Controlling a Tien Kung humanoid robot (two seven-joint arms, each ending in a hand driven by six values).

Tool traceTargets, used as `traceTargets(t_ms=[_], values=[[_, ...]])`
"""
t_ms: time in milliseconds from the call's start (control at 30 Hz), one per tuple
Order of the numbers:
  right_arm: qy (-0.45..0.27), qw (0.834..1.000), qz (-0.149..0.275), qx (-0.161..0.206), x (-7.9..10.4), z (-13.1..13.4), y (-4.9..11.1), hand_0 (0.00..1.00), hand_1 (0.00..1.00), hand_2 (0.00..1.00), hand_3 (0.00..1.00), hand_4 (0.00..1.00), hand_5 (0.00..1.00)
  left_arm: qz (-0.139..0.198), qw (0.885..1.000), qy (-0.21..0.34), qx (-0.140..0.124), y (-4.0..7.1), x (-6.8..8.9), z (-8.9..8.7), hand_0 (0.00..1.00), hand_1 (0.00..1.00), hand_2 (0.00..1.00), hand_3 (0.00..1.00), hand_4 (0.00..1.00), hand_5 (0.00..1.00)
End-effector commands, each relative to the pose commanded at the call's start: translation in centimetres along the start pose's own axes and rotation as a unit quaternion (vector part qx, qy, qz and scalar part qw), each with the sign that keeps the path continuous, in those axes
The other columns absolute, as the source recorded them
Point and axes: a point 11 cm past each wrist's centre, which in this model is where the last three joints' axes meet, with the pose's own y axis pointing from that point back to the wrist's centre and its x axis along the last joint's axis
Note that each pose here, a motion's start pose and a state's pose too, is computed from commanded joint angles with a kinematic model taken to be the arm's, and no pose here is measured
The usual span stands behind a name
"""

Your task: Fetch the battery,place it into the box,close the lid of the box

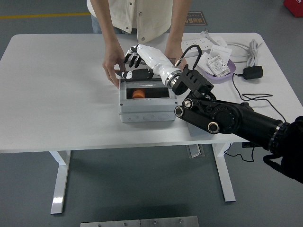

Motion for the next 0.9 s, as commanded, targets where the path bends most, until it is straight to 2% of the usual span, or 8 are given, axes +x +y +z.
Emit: traceTargets(t_ms=[167,200,567,600,767,800,900], values=[[0.002,1.0,0.003,-0.011,1.2,0.4,-0.4,0.547,0.402,0.447,0.51,0.866,0.437,0.0,1.0,-0.002,0.0,0.0,0.0,0.1,0.751,0.834,0.786,0.834,0.469,0.002],[0.003,1.0,0.003,-0.013,1.4,0.6,-0.5,0.332,0.35,0.431,0.511,0.867,0.437,0.0,1.0,-0.002,-0.001,0.0,0.0,0.2,0.751,0.834,0.786,0.833,0.47,0.002],[0.011,0.999,0.006,-0.053,4.1,2.7,-1.5,0.292,0.334,0.426,0.508,0.863,0.437,0.006,1.0,-0.007,0.001,0.2,0.8,0.4,0.751,0.834,0.785,0.833,0.471,0.002],[0.01,0.998,0.006,-0.055,4.2,2.8,-1.5,0.396,0.413,0.477,0.607,0.862,0.437,0.007,1.0,-0.007,0.001,0.2,0.9,0.3,0.751,0.834,0.786,0.833,0.471,0.002],[0.009,0.998,0.004,-0.063,4.2,3.2,-1.6,0.396,0.413,0.477,0.607,0.862,0.437,0.009,1.0,-0.007,0.003,0.2,1.3,0.3,0.751,0.834,0.786,0.833,0.471,0.002],[0.008,0.998,0.003,-0.063,4.2,3.2,-1.6,0.721,0.659,0.668,0.727,0.858,0.437,0.009,1.0,-0.007,0.003,0.2,1.3,0.2,0.751,0.834,0.785,0.833,0.473,0.002],[0.007,0.998,0.003,-0.063,4.0,3.2,-1.6,0.721,0.659,0.668,0.727,0.858,0.437,0.009,1.0,-0.007,0.004,0.2,1.3,0.2,0.751,0.834,0.785,0.833,0.473,0.002]])
